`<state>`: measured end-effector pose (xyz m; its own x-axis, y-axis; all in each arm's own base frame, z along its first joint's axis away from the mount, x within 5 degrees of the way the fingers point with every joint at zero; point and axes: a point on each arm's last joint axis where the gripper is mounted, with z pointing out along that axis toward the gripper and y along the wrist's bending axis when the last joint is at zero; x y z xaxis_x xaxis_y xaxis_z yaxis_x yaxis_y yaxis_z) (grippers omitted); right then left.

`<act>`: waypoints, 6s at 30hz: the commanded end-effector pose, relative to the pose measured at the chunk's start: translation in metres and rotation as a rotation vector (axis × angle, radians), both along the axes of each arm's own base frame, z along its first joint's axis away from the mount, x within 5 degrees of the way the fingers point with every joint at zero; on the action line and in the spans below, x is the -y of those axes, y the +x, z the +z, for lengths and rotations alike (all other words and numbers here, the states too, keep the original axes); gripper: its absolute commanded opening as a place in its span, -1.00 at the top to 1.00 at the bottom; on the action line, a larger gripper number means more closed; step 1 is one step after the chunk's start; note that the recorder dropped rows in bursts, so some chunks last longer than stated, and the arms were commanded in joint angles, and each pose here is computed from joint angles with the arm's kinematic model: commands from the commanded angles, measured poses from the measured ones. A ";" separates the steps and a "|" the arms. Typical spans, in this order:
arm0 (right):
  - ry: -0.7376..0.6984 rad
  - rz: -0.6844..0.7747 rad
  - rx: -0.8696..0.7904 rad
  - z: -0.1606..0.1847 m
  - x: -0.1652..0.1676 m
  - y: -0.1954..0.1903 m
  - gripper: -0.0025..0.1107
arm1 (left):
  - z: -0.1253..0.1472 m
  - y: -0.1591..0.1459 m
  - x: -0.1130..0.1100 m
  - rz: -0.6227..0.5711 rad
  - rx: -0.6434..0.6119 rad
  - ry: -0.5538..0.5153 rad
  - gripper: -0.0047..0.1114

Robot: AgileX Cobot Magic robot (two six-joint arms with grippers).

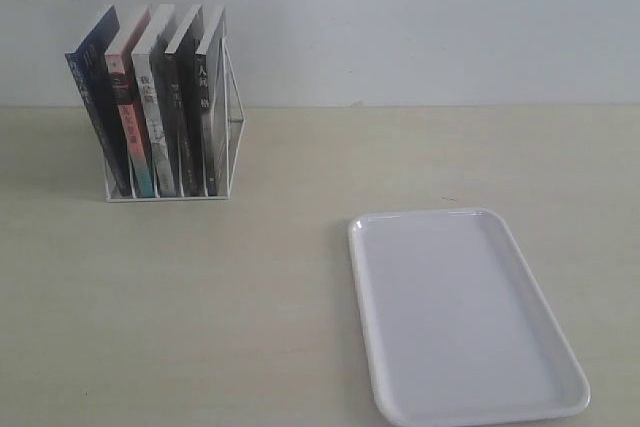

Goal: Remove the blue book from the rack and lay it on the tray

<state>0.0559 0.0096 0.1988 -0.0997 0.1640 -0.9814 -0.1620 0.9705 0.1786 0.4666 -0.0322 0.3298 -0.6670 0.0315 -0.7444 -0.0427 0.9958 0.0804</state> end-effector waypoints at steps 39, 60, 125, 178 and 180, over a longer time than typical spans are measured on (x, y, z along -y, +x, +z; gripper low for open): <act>-0.002 -0.003 0.012 0.001 0.000 0.000 0.96 | -0.056 0.021 0.008 -0.049 -0.115 -0.023 0.60; -0.002 -0.003 0.013 0.001 0.000 0.000 0.96 | -0.028 0.011 0.008 -0.049 -0.062 -0.036 0.73; 0.008 -0.002 0.017 0.002 0.000 0.000 0.96 | 0.142 -0.145 0.060 -0.921 0.108 -0.270 0.84; 0.007 -0.002 0.011 0.001 0.000 0.000 0.96 | -0.036 -0.119 0.266 -1.391 -0.361 -0.477 0.84; 0.007 -0.002 0.011 0.001 0.000 0.000 0.96 | -0.041 -0.117 0.268 -1.389 -0.371 -0.494 0.84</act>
<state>0.0559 0.0097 0.1988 -0.1013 0.1716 -0.9800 -0.1624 0.9690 0.1864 0.3499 -0.2946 0.2875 -0.4512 0.6136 -0.6480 0.8792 0.1813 -0.4405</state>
